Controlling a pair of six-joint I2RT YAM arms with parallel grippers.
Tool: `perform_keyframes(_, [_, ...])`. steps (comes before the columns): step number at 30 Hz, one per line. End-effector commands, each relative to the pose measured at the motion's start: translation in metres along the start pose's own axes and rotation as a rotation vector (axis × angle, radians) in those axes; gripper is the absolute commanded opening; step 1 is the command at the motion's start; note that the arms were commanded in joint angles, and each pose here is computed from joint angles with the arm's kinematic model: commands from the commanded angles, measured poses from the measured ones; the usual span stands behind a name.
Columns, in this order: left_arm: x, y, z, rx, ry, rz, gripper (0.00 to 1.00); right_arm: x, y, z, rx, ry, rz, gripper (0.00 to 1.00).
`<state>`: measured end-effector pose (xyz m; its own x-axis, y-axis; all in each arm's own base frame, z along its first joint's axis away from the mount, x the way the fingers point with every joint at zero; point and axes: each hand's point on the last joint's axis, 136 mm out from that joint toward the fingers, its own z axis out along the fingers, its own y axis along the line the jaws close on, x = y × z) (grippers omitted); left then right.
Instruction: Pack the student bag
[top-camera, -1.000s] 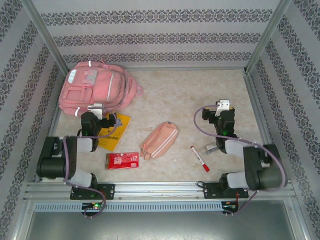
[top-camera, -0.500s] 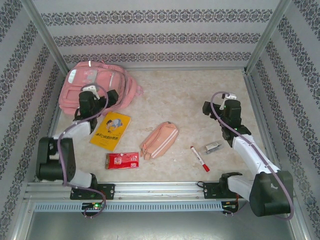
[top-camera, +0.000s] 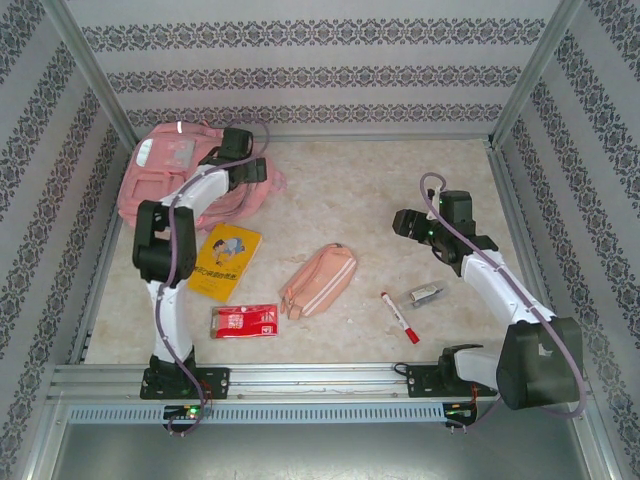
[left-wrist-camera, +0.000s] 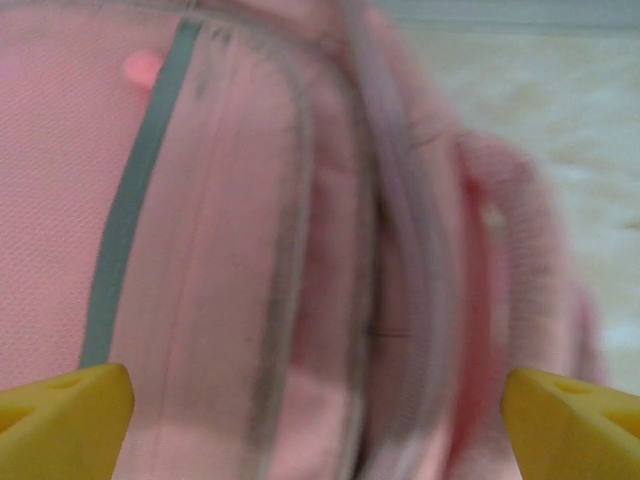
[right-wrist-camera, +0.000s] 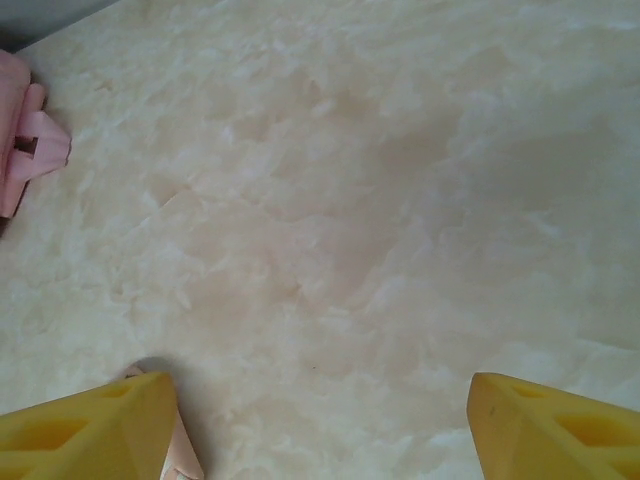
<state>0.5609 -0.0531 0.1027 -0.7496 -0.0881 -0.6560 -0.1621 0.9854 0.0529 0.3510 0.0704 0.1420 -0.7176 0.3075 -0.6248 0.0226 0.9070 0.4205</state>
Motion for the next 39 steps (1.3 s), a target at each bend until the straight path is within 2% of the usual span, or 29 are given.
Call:
perform_keyframes(1, [0.031,0.041,-0.001,-0.287,0.161,0.142,0.89,0.001,0.017,-0.002,-0.061,0.042,0.014,0.74])
perform_keyframes(6, [0.046,0.037,0.017,-0.285,0.233,0.138,0.64,0.007,0.023,0.001,-0.088,0.09,0.028,0.68])
perform_keyframes(9, [0.053,0.031,0.024,-0.255,0.258,0.141,0.4,0.009,0.026,0.002,-0.099,0.11,0.031,0.64])
perform_keyframes(14, [0.061,0.015,0.035,-0.143,0.293,0.18,0.01,0.009,0.029,0.003,-0.097,0.126,0.044,0.62])
perform_keyframes(19, [0.057,-0.031,0.026,0.122,0.275,0.256,0.0,0.001,0.034,-0.001,-0.092,0.129,0.053,0.6])
perform_keyframes(23, [0.05,-0.067,0.012,0.266,0.215,0.297,0.0,-0.007,0.037,-0.004,-0.087,0.123,0.059,0.6])
perform_keyframes(26, [0.053,-0.099,0.003,0.378,0.214,0.299,0.0,-0.012,0.038,-0.004,-0.08,0.121,0.056,0.61])
perform_keyframes(33, [0.088,-0.171,-0.009,0.565,0.254,0.33,0.0,-0.019,0.036,0.0,-0.054,0.124,0.058,0.64])
perform_keyframes(39, [0.102,-0.211,-0.049,0.664,0.261,0.418,0.0,-0.025,0.056,0.026,-0.156,0.188,0.133,0.65])
